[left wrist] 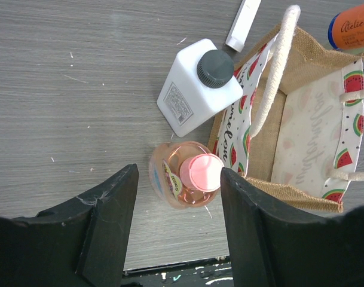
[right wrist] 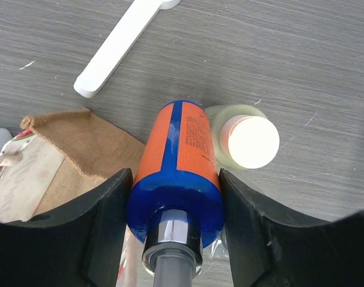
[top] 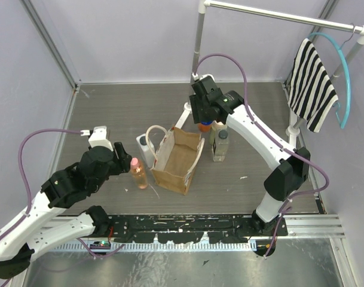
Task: Take the personal care products out of the canvas bag
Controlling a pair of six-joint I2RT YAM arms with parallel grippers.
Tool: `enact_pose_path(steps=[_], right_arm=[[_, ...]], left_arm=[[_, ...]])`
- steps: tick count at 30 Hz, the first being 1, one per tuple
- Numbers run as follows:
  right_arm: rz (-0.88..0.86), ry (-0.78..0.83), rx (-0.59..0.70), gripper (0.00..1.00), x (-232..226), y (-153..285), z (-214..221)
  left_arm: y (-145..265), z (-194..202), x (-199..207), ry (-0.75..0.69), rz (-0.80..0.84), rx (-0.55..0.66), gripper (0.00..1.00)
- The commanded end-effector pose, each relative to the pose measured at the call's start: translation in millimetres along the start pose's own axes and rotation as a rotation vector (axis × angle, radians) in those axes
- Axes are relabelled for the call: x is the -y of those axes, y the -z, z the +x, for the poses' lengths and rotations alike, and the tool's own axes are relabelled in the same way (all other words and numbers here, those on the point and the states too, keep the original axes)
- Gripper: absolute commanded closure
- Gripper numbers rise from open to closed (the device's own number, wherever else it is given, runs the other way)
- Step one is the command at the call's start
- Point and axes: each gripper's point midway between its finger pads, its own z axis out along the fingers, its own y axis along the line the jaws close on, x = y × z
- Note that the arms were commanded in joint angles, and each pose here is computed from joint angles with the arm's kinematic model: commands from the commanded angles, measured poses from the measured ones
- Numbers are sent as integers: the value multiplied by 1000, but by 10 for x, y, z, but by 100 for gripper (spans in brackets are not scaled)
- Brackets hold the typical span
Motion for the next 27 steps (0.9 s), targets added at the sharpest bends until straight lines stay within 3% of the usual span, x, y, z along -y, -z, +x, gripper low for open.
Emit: enact_pose_path(steps=[1, 12, 17, 20, 27], right_arm=[[-68, -20, 73, 63, -115, -74, -286], [-110, 50, -141, 61, -283, -642, 51], [-67, 54, -184, 41, -239, -773, 153], [-67, 51, -179, 21, -241, -772, 135], [-4, 39, -18, 4, -68, -566, -237]], left_arm=[[-42, 30, -17, -16, -15, -3, 36], [-86, 106, -12, -17, -19, -23, 35], [-49, 42, -62, -41, -47, -18, 37], [-43, -5, -84, -67, -70, -16, 36], [-61, -87, 1, -69, -47, 2, 35]])
